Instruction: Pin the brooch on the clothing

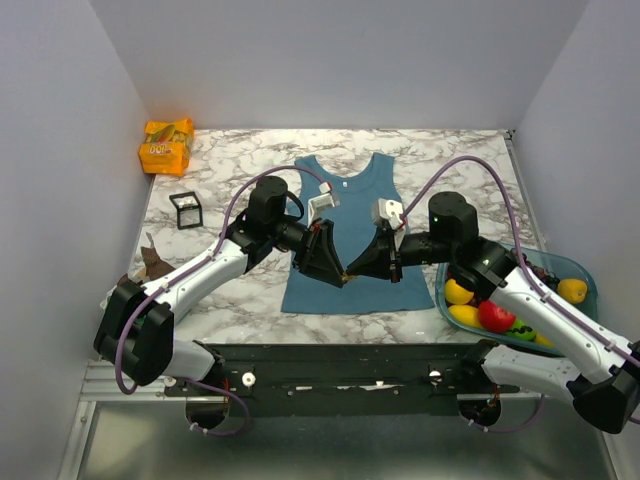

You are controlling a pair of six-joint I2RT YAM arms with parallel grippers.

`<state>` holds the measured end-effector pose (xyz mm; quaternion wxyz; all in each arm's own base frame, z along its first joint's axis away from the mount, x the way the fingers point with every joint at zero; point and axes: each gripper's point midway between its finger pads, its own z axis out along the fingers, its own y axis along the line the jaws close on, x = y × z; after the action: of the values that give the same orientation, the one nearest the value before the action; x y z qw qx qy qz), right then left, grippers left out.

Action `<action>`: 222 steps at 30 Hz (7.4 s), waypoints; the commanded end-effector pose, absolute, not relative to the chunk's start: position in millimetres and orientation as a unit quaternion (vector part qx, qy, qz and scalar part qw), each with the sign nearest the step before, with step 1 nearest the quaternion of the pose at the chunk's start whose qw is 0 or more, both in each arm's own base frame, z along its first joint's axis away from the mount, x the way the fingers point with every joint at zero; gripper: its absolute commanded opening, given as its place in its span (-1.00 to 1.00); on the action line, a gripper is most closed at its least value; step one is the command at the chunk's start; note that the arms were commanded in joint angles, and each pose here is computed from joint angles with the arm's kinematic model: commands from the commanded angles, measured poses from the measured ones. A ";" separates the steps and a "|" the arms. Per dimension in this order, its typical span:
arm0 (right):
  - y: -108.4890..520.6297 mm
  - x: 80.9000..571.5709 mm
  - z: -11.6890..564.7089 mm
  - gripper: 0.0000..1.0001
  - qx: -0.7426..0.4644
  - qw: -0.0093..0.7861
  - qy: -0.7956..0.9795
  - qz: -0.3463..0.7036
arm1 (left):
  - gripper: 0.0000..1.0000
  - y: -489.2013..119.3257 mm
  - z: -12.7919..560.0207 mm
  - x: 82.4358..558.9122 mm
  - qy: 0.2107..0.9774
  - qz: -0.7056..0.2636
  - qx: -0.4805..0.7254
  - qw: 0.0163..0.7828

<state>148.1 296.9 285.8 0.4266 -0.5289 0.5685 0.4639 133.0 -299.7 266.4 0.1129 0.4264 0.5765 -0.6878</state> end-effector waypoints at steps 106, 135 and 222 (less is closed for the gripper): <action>295.6 178.2 304.1 -0.15 -0.289 0.461 0.664 0.513 | -1.00 -305.9 297.2 174.7 0.584 -0.595 0.380 0.400; 295.3 194.5 281.2 -0.54 -0.274 0.455 0.698 0.480 | -1.00 -305.6 297.1 172.4 0.582 -0.594 0.389 0.396; 324.2 193.8 23.7 0.22 -0.152 0.312 0.935 0.066 | -1.00 -199.1 228.5 305.1 0.829 -0.240 0.203 0.463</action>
<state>193.9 340.5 43.5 0.3139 -0.1823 0.9216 0.1376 303.7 -199.5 209.0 0.4412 0.1999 0.8416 -0.2388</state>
